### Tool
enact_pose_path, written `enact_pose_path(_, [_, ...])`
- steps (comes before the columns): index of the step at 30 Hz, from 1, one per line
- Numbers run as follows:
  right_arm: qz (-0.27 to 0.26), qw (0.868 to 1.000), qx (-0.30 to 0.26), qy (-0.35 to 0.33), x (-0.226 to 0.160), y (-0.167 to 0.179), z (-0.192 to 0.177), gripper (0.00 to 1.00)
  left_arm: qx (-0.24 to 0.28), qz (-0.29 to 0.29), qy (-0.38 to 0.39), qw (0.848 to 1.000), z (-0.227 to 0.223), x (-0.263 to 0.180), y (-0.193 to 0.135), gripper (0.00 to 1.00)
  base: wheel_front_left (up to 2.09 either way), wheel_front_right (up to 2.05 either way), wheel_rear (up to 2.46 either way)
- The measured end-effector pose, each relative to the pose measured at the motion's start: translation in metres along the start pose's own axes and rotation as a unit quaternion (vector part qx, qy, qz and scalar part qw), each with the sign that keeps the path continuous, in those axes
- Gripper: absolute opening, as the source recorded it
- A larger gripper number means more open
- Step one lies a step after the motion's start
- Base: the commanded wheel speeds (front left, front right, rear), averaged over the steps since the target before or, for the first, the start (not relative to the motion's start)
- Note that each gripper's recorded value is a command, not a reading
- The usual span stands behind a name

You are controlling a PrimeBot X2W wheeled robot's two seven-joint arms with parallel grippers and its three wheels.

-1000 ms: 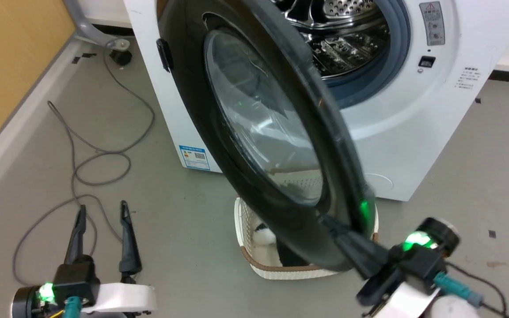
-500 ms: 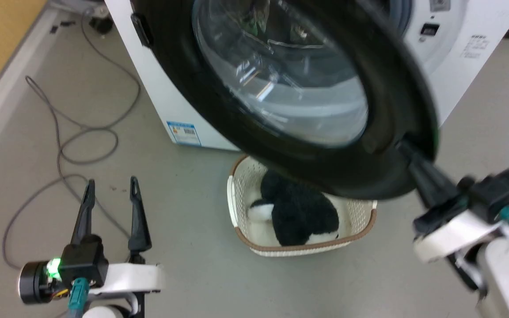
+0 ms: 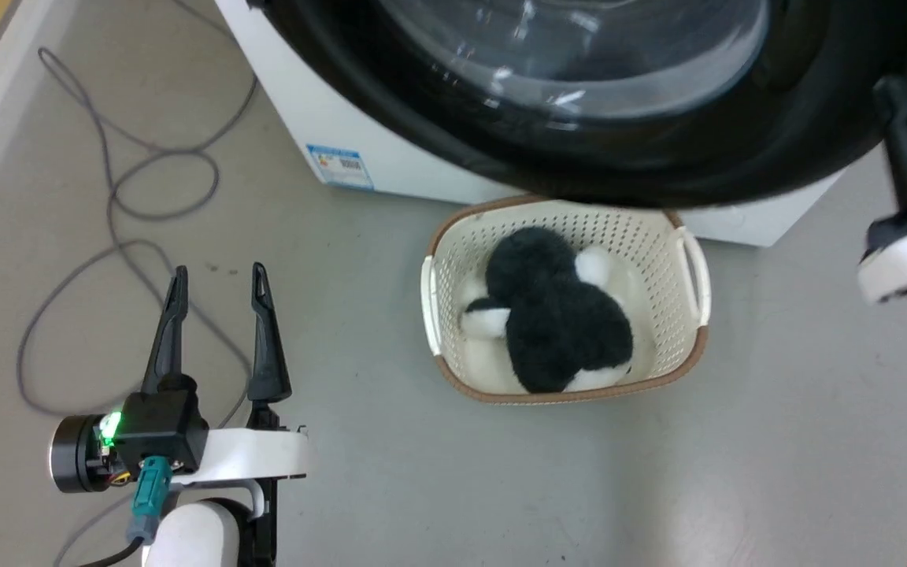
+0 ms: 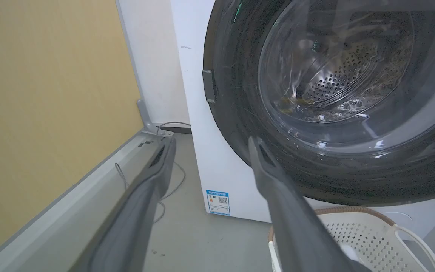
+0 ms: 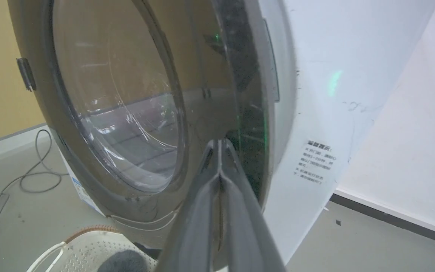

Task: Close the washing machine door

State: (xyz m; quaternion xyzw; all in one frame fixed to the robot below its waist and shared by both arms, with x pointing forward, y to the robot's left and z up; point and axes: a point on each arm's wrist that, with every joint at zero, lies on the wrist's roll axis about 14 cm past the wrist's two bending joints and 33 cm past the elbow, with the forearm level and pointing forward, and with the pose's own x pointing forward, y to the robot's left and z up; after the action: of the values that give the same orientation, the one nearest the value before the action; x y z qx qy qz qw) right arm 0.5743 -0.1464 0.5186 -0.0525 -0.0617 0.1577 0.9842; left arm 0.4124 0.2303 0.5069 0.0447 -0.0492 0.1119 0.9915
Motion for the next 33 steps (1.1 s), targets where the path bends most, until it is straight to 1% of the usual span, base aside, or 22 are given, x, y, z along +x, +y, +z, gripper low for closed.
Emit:
enact_pose_path(8, [-0.013, 1.0, 0.005, 0.01, 0.031, -0.012, -0.013, 0.0, 0.005, 0.007, 0.01, 1.0, -0.01, 0.007, 0.003, 1.0, 0.0, 0.0, 0.0])
enact_pose_path(11, [-0.027, 0.999, 0.011, 0.018, 0.036, -0.02, -0.018, 0.0, 0.005, 0.008, 0.011, 1.0, -0.011, 0.008, 0.004, 1.0, 0.0, 0.0, 0.0])
enact_pose_path(14, [-0.046, 0.999, 0.019, 0.013, 0.04, -0.031, -0.016, 0.0, 0.004, 0.009, 0.013, 1.0, -0.012, 0.009, 0.004, 1.0, 0.0, 0.0, 0.0])
enact_pose_path(18, [-0.047, 0.999, 0.016, 0.009, 0.041, -0.03, -0.013, 0.0, 0.001, 0.013, 0.012, 1.0, -0.011, 0.009, 0.005, 1.0, 0.0, 0.0, 0.0])
enact_pose_path(22, [-0.045, 0.999, 0.015, -0.012, 0.036, -0.026, 0.003, 0.0, -0.001, 0.016, 0.007, 1.0, -0.007, 0.009, 0.006, 1.0, 0.0, 0.0, 0.0])
enact_pose_path(26, [-0.05, 0.998, 0.015, -0.041, 0.024, -0.023, 0.026, 0.0, -0.006, 0.015, -0.001, 1.0, -0.001, 0.009, 0.005, 1.0, 0.0, 0.0, 0.0])
enact_pose_path(28, [-0.052, 0.997, 0.001, -0.054, 0.014, -0.022, 0.038, 0.0, -0.01, 0.015, -0.006, 1.0, 0.003, 0.008, 0.005, 1.0, 0.0, 0.0, 0.0])
enact_pose_path(33, [-0.064, 0.994, -0.01, -0.09, -0.019, -0.015, 0.068, 0.0, -0.017, 0.005, -0.012, 1.0, 0.01, 0.001, 0.001, 1.0, 0.0, 0.0, 0.0])
